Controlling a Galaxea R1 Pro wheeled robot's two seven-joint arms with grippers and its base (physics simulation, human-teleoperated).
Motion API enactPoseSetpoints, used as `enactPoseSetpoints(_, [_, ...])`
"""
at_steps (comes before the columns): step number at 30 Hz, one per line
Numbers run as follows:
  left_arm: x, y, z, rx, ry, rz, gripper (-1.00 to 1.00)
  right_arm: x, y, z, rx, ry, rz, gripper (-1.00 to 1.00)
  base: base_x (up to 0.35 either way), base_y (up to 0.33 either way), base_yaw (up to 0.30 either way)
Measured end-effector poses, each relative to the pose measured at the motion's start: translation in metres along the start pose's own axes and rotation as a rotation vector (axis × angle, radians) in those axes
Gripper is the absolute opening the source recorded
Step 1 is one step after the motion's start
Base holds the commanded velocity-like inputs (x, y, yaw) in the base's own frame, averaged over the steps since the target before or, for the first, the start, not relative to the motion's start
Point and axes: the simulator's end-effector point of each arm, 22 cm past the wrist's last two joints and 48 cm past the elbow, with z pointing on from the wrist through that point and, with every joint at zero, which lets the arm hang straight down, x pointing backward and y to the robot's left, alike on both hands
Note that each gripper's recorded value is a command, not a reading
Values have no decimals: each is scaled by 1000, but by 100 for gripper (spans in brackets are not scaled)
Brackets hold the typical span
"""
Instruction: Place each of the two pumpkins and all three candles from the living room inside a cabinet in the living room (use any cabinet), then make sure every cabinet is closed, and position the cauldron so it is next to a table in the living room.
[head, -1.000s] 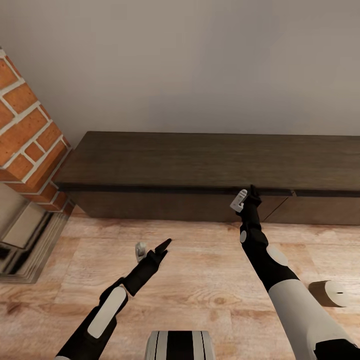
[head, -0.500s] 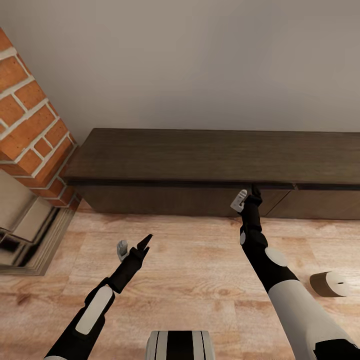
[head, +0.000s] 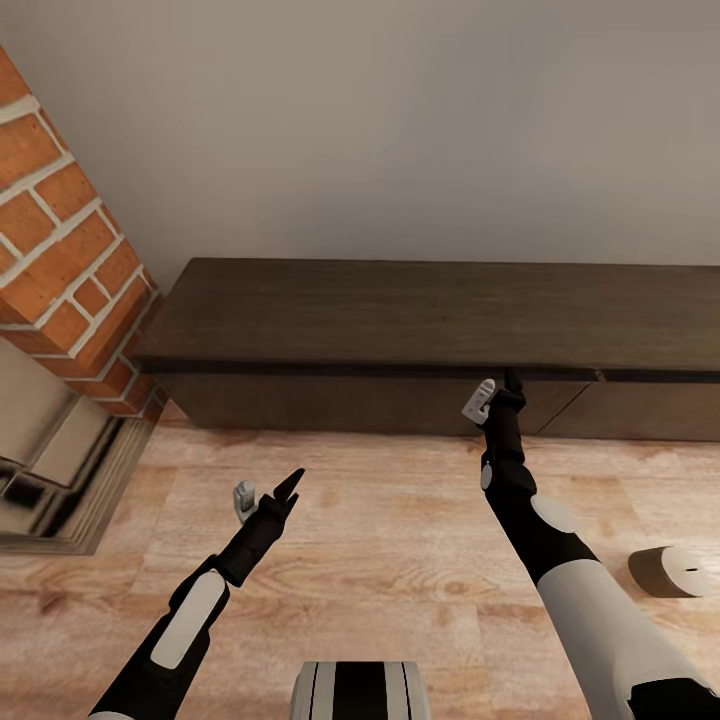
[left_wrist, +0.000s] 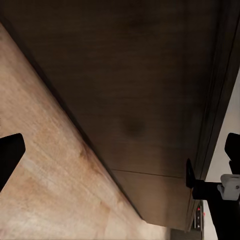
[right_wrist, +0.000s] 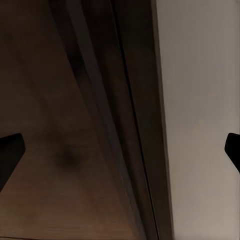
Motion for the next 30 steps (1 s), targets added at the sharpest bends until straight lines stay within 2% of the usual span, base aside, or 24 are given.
enactPoseSetpoints(17, [1,0,0,0,0,0,100,4,-3,1,11,-6,-20,100,0,1,0])
enactPoseSetpoints(18, [1,0,0,0,0,0,100,3,-5,1,22,-9,-30,100,0,0,0])
enactPoseSetpoints(21, [0,0,0,0,0,0,100,-2,-8,-2,77,-35,-122,100,0,0,0])
enactPoseSetpoints(22, [1,0,0,0,0,0,100,-3,-8,-3,86,-39,-139,100,0,0,0])
enactPoseSetpoints(25, [0,0,0,0,0,1,100,-3,-1,-11,142,-65,-226,100,0,0,0])
enactPoseSetpoints(30, [0,0,0,0,0,1,100,-8,-1,-18,201,-94,-280,100,0,0,0])
